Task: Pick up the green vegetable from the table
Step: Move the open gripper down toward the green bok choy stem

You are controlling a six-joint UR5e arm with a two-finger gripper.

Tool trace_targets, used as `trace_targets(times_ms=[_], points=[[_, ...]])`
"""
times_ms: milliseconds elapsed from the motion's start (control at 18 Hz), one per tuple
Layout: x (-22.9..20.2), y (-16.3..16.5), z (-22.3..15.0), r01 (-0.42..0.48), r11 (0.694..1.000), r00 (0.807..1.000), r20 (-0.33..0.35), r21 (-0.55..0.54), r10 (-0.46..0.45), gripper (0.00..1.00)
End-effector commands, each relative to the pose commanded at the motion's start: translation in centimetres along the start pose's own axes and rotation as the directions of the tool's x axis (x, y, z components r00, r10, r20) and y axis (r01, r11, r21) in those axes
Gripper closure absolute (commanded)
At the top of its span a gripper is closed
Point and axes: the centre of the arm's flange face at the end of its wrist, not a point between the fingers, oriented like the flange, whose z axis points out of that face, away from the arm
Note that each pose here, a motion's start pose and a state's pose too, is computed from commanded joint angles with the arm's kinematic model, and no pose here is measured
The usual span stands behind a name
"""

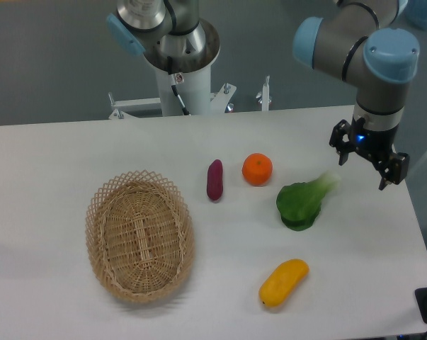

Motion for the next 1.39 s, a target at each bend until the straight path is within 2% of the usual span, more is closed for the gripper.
trace_targets(times_ms=[556,778,944,1111,1222,1389], points=[[0.4,0.8,0.5,-0.034,0.999,0.999,0.009,-0.008,0.034,0.0],[1.5,2.1,2.8,-0.142,0.99,0.989,-0.039,-0.003,0.142,0.0],[1.1,2.2,5.6,-0.152,0.988,0.987,-0.056,0.0,0.152,0.0],[1.0,2.8,9.4,-0.205,0.979,0.977,-0.066,0.004,0.204,0.0],[0.7,2.9,10.4,-0.22,0.975,0.974,-0.047,-0.001,0.22,0.0],[1.8,2.8,11.9,-0.221,0.975,0.972,-0.076,0.009,0.221,0.0]])
